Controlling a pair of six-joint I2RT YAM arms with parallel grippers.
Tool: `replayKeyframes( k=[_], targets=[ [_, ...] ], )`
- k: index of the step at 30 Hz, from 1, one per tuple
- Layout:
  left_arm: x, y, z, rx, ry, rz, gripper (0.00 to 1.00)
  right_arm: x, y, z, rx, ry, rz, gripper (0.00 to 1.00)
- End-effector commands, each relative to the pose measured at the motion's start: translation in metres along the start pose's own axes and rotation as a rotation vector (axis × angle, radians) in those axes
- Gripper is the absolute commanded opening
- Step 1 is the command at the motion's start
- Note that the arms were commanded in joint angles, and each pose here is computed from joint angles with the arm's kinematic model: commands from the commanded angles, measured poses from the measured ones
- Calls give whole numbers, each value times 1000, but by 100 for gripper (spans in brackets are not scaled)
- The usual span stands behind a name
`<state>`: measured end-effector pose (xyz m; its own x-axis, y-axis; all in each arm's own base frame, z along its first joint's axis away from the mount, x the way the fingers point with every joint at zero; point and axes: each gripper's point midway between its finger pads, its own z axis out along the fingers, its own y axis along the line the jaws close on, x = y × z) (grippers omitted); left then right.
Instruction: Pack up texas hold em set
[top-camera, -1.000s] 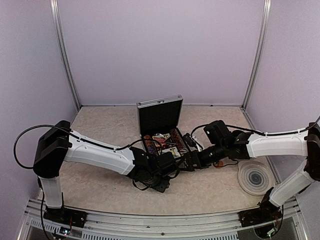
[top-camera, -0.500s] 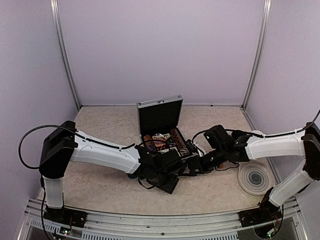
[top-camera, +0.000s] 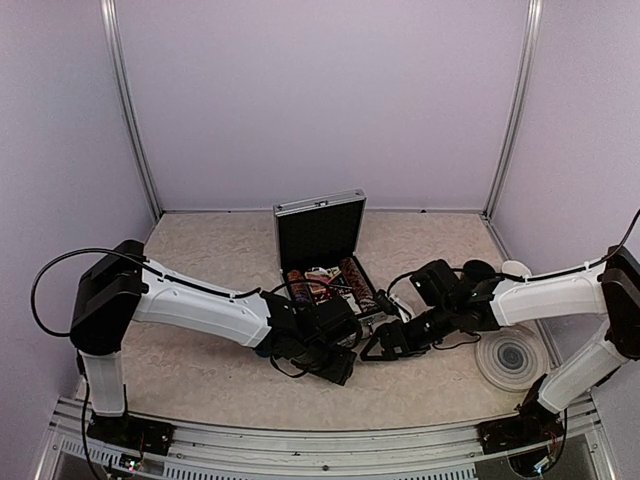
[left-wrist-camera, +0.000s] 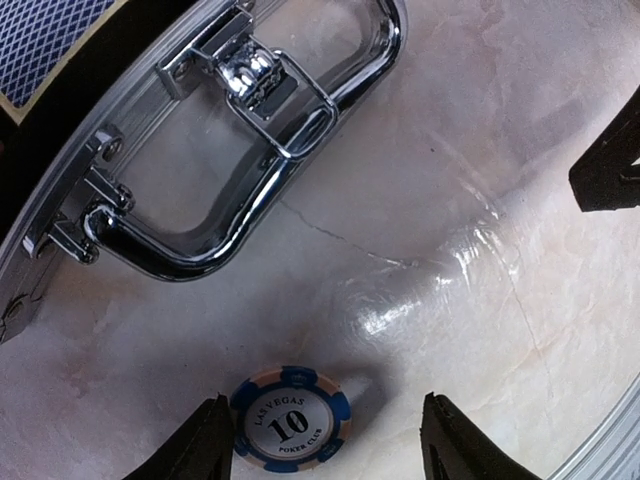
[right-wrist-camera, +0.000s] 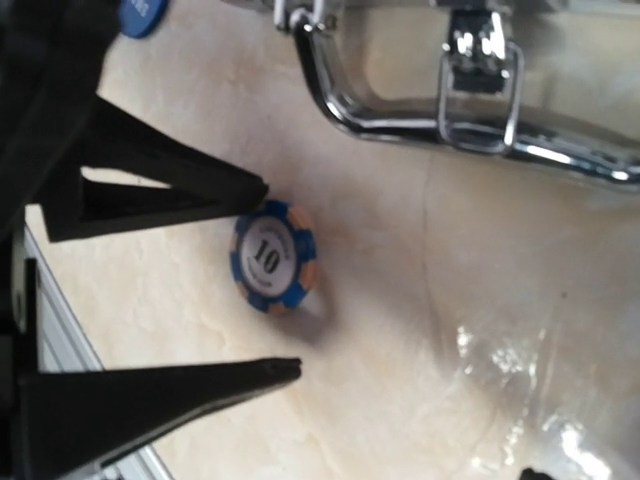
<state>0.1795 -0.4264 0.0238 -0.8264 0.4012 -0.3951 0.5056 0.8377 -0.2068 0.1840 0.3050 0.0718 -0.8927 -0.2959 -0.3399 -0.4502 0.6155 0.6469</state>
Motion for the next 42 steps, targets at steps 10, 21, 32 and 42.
replayKeyframes(
  k=[10,21,32,42],
  targets=[
    [-5,19,-46,130,-142,-169,79,0,2,3,-50,-9,23,83],
    [7,23,-37,265,-139,-265,61,-4,13,31,-82,38,-7,78],
    [8,39,-37,300,-188,-329,47,-13,18,61,-92,62,-13,74],
    [10,26,-32,392,-192,-338,41,-8,33,80,-120,102,-24,74]
  ],
)
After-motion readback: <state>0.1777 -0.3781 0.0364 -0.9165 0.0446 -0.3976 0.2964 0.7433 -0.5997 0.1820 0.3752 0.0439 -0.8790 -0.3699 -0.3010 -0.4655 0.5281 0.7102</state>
